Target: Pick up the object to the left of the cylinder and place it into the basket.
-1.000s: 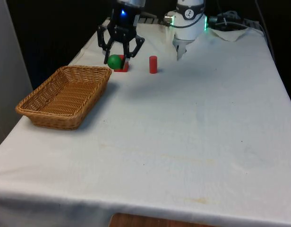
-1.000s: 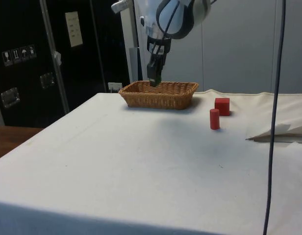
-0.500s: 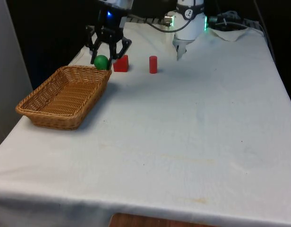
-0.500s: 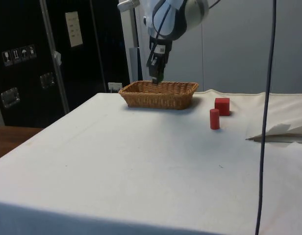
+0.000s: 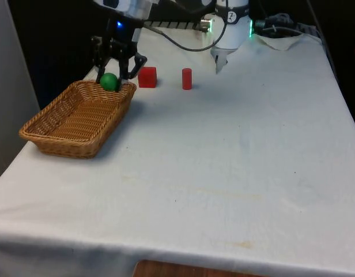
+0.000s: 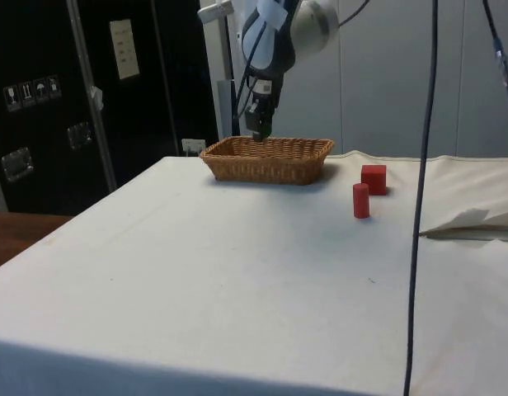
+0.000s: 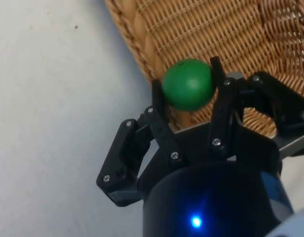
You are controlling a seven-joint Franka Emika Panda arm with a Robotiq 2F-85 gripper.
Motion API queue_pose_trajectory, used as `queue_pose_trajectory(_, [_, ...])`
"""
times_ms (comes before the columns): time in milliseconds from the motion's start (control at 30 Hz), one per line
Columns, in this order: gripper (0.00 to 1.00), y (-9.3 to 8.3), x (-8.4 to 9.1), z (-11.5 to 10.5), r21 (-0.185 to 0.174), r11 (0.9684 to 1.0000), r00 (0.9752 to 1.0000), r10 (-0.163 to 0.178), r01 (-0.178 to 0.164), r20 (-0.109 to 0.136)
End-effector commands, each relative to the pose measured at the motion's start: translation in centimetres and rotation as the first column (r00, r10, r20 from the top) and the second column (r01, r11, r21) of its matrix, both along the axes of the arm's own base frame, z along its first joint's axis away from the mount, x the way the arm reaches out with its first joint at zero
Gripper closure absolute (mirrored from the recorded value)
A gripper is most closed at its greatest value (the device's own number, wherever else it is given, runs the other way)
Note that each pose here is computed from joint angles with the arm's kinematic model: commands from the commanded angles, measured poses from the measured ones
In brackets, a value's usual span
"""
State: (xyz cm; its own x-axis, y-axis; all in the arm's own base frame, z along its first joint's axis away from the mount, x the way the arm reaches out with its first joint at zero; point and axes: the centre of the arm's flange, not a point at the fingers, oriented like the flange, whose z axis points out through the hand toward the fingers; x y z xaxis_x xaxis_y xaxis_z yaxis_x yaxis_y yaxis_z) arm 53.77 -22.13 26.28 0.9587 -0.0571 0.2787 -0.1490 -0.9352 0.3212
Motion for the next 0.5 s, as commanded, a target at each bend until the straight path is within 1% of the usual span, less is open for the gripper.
queue_pose_trajectory(0, [1.00,0.0,0.1,0.1,0.016,0.9998,0.9999,0.009,-0.009,0.007])
queue_pose_trajectory(233, [1.00,-2.1,0.6,-1.0,0.003,0.9997,0.9997,-0.025,0.025,0.008])
queue_pose_trajectory(267, [1.00,-2.2,0.4,-1.2,-0.013,0.9994,0.9994,-0.033,0.033,0.000])
queue_pose_trajectory(300, [1.00,-2.4,0.6,-1.2,0.001,0.9996,0.9995,-0.029,0.029,0.008])
queue_pose_trajectory(367, [1.00,-2.9,0.7,-1.5,-0.002,0.9994,0.9993,-0.035,0.035,0.010])
queue_pose_trajectory(400, [1.00,-3.4,0.8,-1.8,-0.007,0.9991,0.9990,-0.043,0.043,0.010])
queue_pose_trajectory(467, [1.00,-3.6,0.9,-2.0,-0.009,0.9989,0.9989,-0.046,0.046,0.010])
